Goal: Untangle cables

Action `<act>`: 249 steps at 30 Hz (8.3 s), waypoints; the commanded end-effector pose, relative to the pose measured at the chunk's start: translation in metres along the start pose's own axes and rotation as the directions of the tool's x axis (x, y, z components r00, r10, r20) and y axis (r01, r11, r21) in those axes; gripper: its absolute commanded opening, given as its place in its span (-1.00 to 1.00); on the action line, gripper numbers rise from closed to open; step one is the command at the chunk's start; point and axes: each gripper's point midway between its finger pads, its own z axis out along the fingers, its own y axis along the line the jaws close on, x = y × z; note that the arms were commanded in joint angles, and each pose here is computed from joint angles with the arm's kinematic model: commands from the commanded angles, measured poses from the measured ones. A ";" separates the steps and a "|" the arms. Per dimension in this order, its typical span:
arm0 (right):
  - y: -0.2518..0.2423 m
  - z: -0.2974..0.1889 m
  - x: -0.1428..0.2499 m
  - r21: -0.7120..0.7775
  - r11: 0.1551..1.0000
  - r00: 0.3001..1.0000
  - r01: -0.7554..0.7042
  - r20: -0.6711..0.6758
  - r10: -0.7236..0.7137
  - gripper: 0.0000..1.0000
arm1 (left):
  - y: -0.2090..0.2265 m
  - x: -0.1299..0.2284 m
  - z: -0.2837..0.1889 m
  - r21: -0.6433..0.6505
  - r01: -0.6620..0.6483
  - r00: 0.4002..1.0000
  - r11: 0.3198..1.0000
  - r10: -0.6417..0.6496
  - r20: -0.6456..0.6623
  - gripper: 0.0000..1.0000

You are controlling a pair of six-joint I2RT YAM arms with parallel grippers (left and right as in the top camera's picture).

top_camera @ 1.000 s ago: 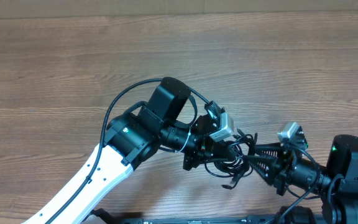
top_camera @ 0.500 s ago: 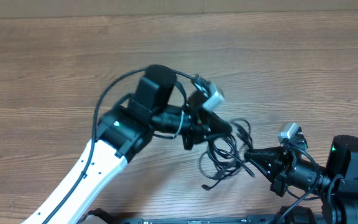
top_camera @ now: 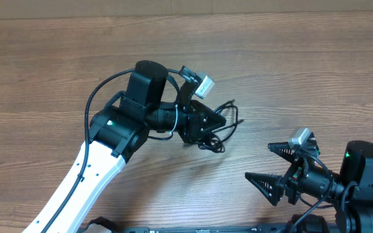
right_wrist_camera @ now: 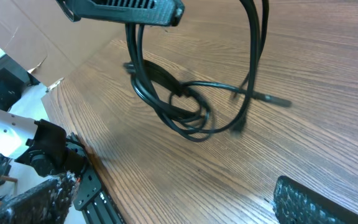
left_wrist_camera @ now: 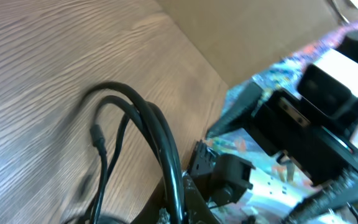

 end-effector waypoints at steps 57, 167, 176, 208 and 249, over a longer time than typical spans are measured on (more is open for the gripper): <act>0.026 -0.004 -0.009 -0.124 0.981 0.988 0.148 0.060 -0.142 -0.51 | -0.125 -0.025 0.046 0.255 -0.046 0.995 0.966 0.021 0.103 -0.91; 0.012 -0.003 -0.018 -0.058 0.998 0.998 0.022 0.062 -0.019 -0.90 | 0.081 -0.003 -0.017 -0.469 0.611 0.787 0.637 -0.432 0.440 -0.92; -0.001 -0.003 -0.016 0.016 0.999 0.998 -0.032 0.048 0.031 1.00 | 0.047 -0.009 0.004 -0.410 0.299 0.951 0.862 -0.233 0.203 -0.92; -0.051 -0.011 -0.012 0.294 0.919 0.965 -0.262 0.088 0.247 1.00 | -0.078 0.024 0.016 0.299 -0.480 0.868 0.825 0.497 0.021 -0.92; -0.121 -0.061 0.032 0.683 0.467 0.802 -0.562 0.310 0.511 1.00 | -0.082 0.049 0.001 0.403 -0.326 0.922 0.855 0.382 -0.065 -0.92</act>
